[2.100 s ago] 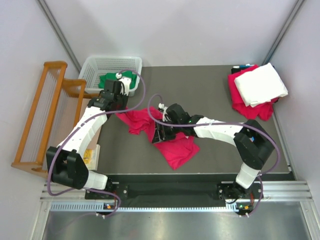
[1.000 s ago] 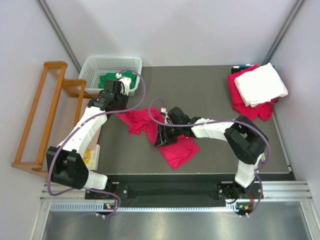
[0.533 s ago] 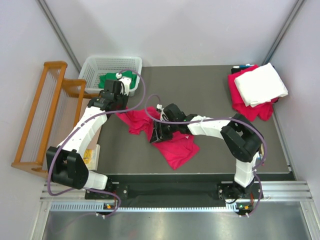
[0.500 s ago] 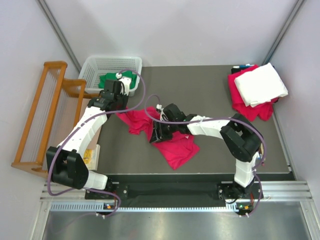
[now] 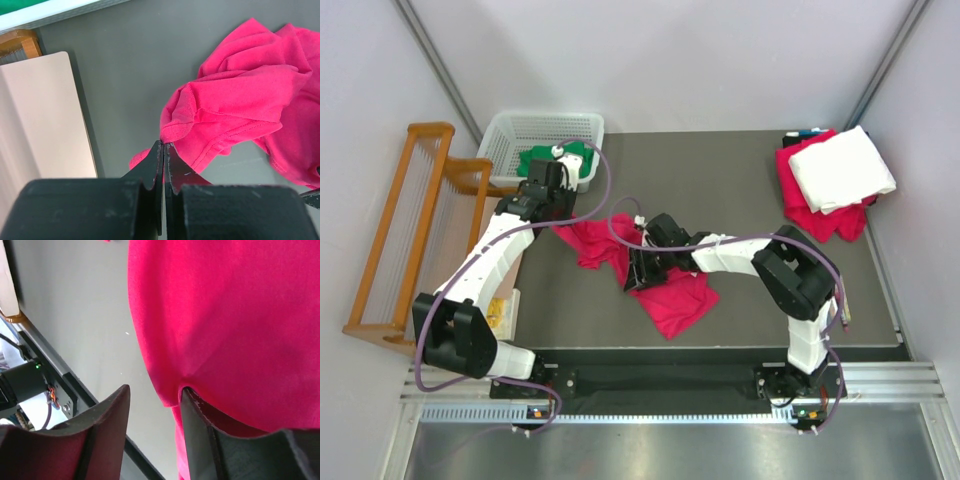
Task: Fold and stack the t-shirts
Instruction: Fold the tshirt
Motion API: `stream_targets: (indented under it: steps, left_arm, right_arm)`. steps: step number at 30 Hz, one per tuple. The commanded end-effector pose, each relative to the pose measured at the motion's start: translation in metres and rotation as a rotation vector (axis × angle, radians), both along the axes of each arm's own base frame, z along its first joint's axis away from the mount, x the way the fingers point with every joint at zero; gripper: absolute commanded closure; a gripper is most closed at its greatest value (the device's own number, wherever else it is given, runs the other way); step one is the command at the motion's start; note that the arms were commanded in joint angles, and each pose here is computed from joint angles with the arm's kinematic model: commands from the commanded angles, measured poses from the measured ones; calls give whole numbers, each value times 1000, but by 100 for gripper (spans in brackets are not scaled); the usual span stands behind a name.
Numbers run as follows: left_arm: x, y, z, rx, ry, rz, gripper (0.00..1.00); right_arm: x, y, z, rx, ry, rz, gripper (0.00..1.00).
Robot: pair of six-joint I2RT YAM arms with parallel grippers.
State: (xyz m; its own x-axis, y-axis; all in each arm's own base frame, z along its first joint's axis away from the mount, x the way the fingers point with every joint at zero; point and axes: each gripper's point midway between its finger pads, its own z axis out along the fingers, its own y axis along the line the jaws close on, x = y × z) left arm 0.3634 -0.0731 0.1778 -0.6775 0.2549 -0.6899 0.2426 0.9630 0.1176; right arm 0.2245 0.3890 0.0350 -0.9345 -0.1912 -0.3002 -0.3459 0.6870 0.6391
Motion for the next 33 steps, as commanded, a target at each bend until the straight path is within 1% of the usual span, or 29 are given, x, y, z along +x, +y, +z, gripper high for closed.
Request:
stream_targets:
  steps: [1,3,4,6,7,12,15,16,18,19,21,22,23,24,25,26,27,28,30,31,33]
  left_arm:
    - [7,0,18,-19,-74,-5,100]
    - [6,0,20,-22,-78,-5,100]
    - [6,0,21,-22,-81,-6,100]
    - [5,2,21,-17,-82,-1,100]
    - [4,3,21,-11,-82,-2,100]
    - [3,6,16,-2,-78,1,100]
    - [4,8,18,-3,-83,6,100]
    - [5,9,20,-4,-87,9,100]
    - [11,11,37,-8,-128,17,100]
    - [14,12,46,-10,-148,19,100]
    - [22,15,76,1,-210,26,100]
    - [24,17,88,7,-235,29,100]
    - [29,17,113,3,-290,32,100]
    - [28,19,125,14,-312,28,100]
    - [28,20,136,17,-333,26,100]
    - [28,20,161,12,-385,25,100]
    - [26,22,169,23,-394,21,100]
    - [23,22,192,16,-441,15,100]
    - [16,22,211,20,-477,-5,100]
    - [6,18,220,6,-485,-45,100]
    - [-6,14,247,-8,-535,-84,100]
  right_arm:
    - [6,3,10,1,-72,4,61]
    - [10,5,7,-7,-74,-2,69]
    - [13,6,4,-16,-76,-8,82]
    - [15,8,2,-20,-75,-8,93]
    - [15,9,0,-25,-70,-4,100]
    - [17,12,11,-9,-88,1,100]
    - [28,10,37,-1,-139,-4,100]
    - [41,10,64,20,-213,-18,100]
    - [59,-3,93,19,-275,-58,100]
    - [73,-10,133,48,-368,-91,100]
    - [94,-36,166,38,-438,-162,100]
    - [105,-50,206,61,-532,-211,100]
    - [117,-69,224,57,-578,-265,100]
    - [121,-83,242,57,-622,-304,100]
    - [122,-104,277,72,-709,-361,100]
    - [127,-123,294,67,-757,-412,100]
    - [128,-138,308,55,-811,-445,100]
    - [121,-160,336,64,-880,-511,100]
    - [116,-187,362,68,-944,-581,100]
    - [104,-204,386,92,-996,-624,100]
    - [91,-225,409,109,-1052,-672,100]
